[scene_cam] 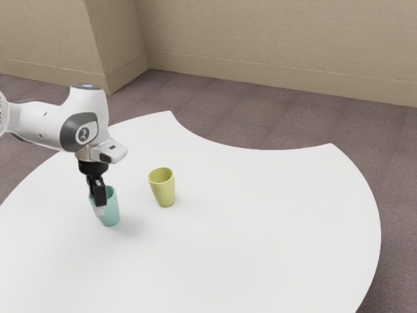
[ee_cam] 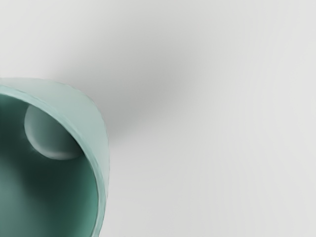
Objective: Place the left cup onto the right cup
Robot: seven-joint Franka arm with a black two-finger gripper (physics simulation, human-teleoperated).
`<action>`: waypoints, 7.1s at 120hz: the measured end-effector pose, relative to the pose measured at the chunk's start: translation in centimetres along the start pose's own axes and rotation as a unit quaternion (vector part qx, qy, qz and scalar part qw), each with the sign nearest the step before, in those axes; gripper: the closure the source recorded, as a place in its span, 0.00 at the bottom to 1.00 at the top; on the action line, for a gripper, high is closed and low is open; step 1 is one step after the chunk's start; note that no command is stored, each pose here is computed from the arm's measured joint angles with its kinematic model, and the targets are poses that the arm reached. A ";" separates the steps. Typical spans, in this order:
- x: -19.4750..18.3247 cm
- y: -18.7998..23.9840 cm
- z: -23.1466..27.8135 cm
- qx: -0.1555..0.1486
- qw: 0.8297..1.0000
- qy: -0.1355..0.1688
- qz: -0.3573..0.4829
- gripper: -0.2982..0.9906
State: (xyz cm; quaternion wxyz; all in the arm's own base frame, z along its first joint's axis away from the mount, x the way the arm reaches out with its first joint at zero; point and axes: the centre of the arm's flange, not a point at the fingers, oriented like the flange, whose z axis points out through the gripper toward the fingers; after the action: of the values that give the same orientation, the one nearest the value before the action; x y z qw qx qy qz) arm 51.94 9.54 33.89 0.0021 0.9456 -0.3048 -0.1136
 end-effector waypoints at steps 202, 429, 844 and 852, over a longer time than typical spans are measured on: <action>0.0 -1.2 -5.5 0.086 0.996 0.010 0.015 0.84; 5.1 2.6 -15.7 0.144 0.987 0.038 0.052 0.84; 16.4 5.3 -10.5 0.147 0.982 0.026 0.118 0.44; 16.4 5.3 -10.7 0.147 0.982 0.027 0.118 0.38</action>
State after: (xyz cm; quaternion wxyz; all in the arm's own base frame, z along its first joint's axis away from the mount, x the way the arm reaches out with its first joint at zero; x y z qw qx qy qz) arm 64.08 -4.92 41.19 -0.1147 0.8960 -0.4270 -0.0407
